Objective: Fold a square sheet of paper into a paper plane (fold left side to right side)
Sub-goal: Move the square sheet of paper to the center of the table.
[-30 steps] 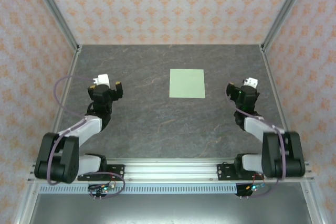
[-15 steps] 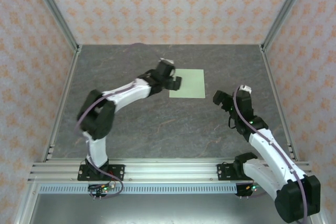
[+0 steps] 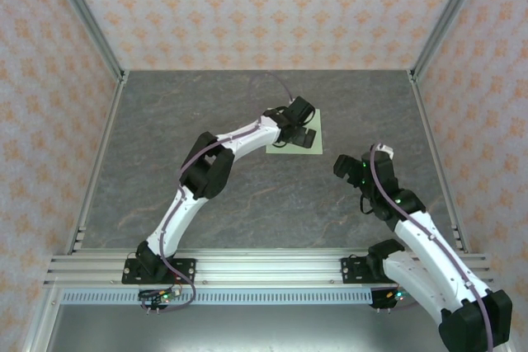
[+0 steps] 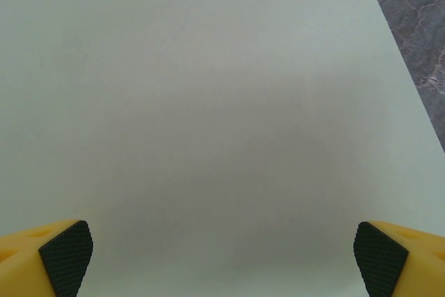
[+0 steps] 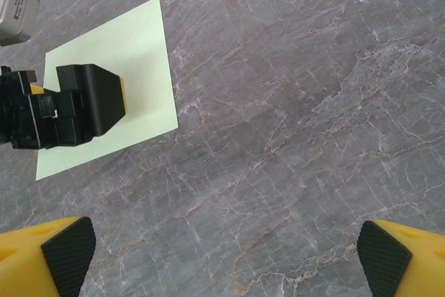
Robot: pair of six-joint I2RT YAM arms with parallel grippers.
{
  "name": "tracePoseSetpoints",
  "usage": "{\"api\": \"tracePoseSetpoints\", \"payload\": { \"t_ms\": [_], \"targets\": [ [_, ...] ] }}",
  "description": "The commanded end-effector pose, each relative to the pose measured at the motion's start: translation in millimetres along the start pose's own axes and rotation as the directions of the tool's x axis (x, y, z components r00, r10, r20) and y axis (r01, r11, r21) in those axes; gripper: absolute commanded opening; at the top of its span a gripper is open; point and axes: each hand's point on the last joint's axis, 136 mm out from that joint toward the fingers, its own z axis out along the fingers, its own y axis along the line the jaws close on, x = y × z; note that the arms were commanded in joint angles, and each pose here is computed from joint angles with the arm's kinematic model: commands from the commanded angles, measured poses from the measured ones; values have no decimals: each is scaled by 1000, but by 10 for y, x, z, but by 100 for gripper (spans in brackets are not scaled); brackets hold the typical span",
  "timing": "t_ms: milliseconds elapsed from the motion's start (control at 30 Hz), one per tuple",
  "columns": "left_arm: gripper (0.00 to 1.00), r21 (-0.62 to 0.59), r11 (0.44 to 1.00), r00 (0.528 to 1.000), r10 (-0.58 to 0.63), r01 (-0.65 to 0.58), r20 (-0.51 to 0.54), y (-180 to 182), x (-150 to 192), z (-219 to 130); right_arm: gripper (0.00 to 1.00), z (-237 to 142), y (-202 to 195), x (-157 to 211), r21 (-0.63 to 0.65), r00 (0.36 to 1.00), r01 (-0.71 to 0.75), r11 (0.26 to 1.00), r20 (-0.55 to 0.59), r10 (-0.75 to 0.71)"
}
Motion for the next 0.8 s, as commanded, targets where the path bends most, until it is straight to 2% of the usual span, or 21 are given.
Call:
{"api": "tracePoseSetpoints", "payload": {
  "t_ms": [0,300,500,767],
  "targets": [
    [99,-53,999,999,-10,8,-35,102,35,-39,100,-71,-47,-25,26,1000,-6,1000,11,6],
    [99,-118,993,991,12,-27,-131,192,408,85,100,-87,-85,18,37,1000,0,999,-4,0],
    [99,-63,998,979,4,-17,-202,92,695,130,100,-125,-85,14,33,1000,-3,999,-4,3],
    [99,-53,999,958,-24,9,-286,139,1049,76,100,-165,-88,5,32,1000,-6,999,-1,6]
  ]
}}
